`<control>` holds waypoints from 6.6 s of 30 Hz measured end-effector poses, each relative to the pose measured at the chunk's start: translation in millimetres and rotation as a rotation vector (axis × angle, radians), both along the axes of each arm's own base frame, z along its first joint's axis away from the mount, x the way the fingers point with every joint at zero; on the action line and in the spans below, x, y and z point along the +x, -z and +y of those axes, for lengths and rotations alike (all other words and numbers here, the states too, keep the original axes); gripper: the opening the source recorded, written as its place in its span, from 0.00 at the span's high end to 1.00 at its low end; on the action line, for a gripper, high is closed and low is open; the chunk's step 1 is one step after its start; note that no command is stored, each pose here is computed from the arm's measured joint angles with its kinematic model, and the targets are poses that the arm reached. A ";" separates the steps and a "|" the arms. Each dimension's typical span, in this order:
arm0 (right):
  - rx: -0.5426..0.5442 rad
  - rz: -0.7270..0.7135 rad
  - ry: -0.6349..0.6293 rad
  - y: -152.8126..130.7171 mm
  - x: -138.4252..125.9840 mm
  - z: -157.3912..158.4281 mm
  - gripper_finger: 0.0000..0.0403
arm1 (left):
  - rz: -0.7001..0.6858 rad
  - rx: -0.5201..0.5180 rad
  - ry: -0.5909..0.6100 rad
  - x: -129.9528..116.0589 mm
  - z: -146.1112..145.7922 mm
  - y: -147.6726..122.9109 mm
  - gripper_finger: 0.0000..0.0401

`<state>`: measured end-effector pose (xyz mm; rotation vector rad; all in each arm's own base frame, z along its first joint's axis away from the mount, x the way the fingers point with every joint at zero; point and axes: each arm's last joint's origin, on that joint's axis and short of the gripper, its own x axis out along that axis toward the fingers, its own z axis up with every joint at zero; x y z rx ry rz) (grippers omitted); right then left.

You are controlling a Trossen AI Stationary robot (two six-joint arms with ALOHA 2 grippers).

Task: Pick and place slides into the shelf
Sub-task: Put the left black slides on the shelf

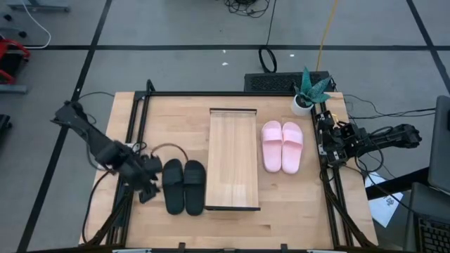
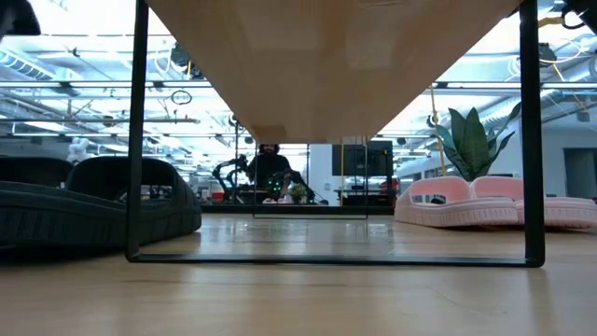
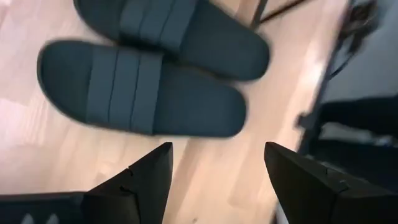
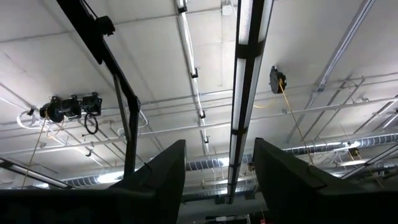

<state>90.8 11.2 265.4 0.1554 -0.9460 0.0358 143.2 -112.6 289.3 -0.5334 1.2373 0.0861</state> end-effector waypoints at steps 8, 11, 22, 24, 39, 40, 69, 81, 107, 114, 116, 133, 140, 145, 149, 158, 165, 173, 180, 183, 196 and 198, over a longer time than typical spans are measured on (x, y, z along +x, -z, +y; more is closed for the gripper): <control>0.001 0.000 0.000 0.0 0.0 0.0 0.56 | 0.042 0.263 0.120 23.0 -21.6 32.6 0.37; 0.001 0.000 0.000 0.0 0.0 0.0 0.56 | 0.057 0.320 0.115 28.7 -25.0 41.1 0.37; 0.020 -0.002 -0.026 0.0 0.0 0.0 0.56 | 0.104 0.409 0.070 39.9 -32.4 61.1 0.37; 0.029 -0.002 -0.038 0.0 0.0 0.0 0.56 | 0.109 0.413 0.069 41.2 -33.5 63.4 0.37; 0.057 0.001 -0.023 0.1 0.0 -1.0 0.56 | 0.127 0.538 0.063 45.8 -47.3 86.9 0.37; 0.072 0.004 -0.012 0.2 0.1 -1.5 0.56 | 0.134 0.546 0.064 46.6 -47.9 89.2 0.37; 0.112 0.018 0.017 1.0 0.9 -2.8 0.56 | 0.031 0.332 0.002 11.1 15.6 17.2 0.37; 0.112 0.018 0.017 1.0 0.9 -2.8 0.56 | 0.050 0.008 0.057 13.5 82.8 69.8 0.37; 0.110 0.039 0.020 2.2 2.5 -2.6 0.56 | -0.054 -0.372 0.169 20.5 151.4 113.6 0.37; 0.111 0.038 0.020 2.2 2.5 -2.7 0.56 | -0.042 -0.434 0.197 24.2 151.5 120.6 0.37; 0.110 0.039 0.021 2.1 2.5 -2.6 0.56 | -0.038 -0.439 0.200 24.8 151.5 121.8 0.37; 0.109 0.039 0.023 2.1 2.5 -2.6 0.56 | -0.016 -0.438 0.204 27.3 151.9 126.6 0.37; 0.109 0.039 0.023 2.1 2.5 -2.7 0.56 | 0.030 -0.484 0.239 32.4 145.6 135.4 0.37; 0.109 0.039 0.023 2.1 2.5 -2.7 0.56 | -0.004 -0.496 0.259 36.0 143.2 135.0 0.37; 0.109 0.039 0.023 2.2 2.5 -2.7 0.56 | -0.022 -0.499 0.282 38.4 140.1 134.7 0.37; 0.109 0.039 0.023 2.1 2.5 -2.7 0.56 | -0.015 -0.485 0.294 39.0 137.8 135.0 0.56; 0.109 0.039 0.023 2.1 2.5 -2.6 0.56 | 0.009 -0.463 0.248 36.6 143.4 135.6 0.96; 0.111 0.038 0.021 2.1 2.4 -2.7 0.56 | 0.081 -0.419 0.153 24.1 151.8 114.3 0.99; 0.111 0.039 0.020 2.2 2.4 -2.7 0.56 | 0.172 -0.302 0.106 5.9 154.0 55.5 1.00; 0.111 0.039 0.021 2.1 2.5 -2.7 0.56 | 0.141 -0.270 0.051 0.1 153.3 19.8 1.00; 0.111 0.038 0.020 2.1 2.4 -2.7 0.56 | -0.316 -0.121 -0.408 -50.4 138.7 -149.5 1.00; 0.111 0.038 0.020 2.1 2.4 -2.7 0.56 | -0.406 -0.097 -0.498 -60.0 136.7 -167.2 1.00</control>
